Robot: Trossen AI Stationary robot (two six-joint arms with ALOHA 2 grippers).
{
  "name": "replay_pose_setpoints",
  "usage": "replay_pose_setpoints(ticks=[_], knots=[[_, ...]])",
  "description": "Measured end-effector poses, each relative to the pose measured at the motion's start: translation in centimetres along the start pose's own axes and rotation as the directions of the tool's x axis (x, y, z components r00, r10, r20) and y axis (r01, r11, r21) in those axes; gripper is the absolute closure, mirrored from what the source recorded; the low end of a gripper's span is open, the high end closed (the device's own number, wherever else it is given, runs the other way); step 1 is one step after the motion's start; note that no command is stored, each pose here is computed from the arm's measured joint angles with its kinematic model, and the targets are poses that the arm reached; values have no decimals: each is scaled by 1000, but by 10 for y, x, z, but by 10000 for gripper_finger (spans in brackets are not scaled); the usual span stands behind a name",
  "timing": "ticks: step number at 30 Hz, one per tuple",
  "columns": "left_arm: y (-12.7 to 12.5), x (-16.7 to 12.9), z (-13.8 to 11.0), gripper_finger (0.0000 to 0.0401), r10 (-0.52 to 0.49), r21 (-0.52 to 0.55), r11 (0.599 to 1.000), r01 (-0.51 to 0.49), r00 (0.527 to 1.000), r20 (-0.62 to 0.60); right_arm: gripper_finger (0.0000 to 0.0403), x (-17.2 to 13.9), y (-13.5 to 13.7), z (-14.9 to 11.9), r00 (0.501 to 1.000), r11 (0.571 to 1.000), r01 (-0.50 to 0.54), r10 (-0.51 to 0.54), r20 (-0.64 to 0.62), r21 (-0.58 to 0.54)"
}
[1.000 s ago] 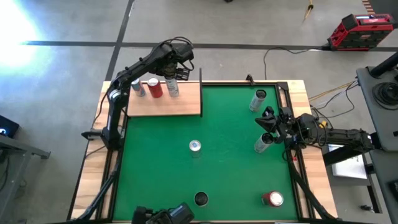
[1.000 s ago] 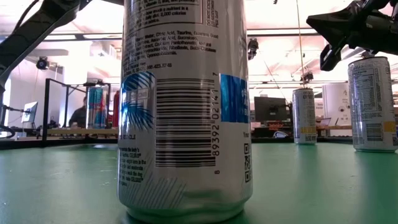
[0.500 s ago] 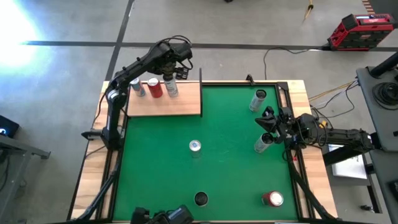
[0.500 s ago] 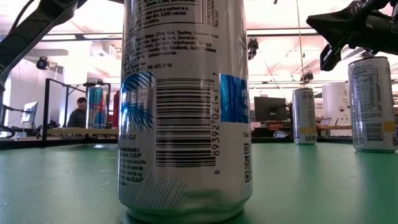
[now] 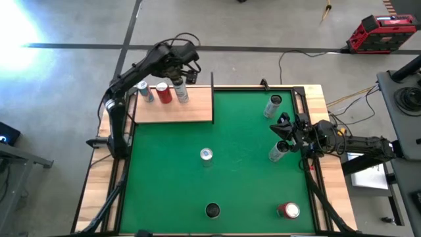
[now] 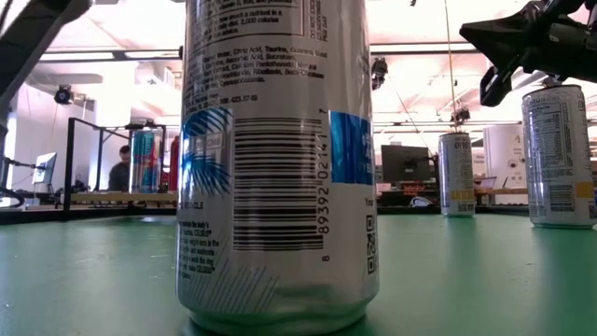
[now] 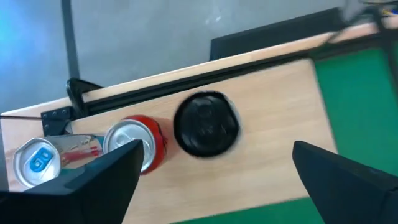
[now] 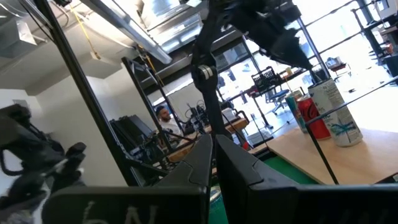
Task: Place canned beverage on shelf
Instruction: Put the blue soda can on the shelf aligned with the other blue soda can
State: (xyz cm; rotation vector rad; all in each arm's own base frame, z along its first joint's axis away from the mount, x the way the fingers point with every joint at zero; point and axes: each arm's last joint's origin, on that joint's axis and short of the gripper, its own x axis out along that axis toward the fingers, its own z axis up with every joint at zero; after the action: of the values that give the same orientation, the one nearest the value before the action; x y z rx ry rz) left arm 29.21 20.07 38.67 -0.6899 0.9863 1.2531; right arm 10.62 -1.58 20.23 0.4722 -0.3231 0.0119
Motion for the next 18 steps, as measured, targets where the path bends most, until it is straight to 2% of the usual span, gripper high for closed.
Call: replay_pose_setpoints(ticks=[4,9,15,18], knots=[[-10,-26,-19,5,-63,105,993,59,997,33,390,0,0,0,1000,1000,0,0,0,0],[-32,-51,-51,13,-142,250,960,127,989,46,390,0,0,0,1000,1000,0,0,0,0],[-61,-78,-97,45,-225,283,937,206,973,39,390,0,0,0,1000,1000,0,0,0,0],[-73,-89,-126,71,-239,327,922,207,969,60,390,0,0,0,1000,1000,0,0,0,0]])
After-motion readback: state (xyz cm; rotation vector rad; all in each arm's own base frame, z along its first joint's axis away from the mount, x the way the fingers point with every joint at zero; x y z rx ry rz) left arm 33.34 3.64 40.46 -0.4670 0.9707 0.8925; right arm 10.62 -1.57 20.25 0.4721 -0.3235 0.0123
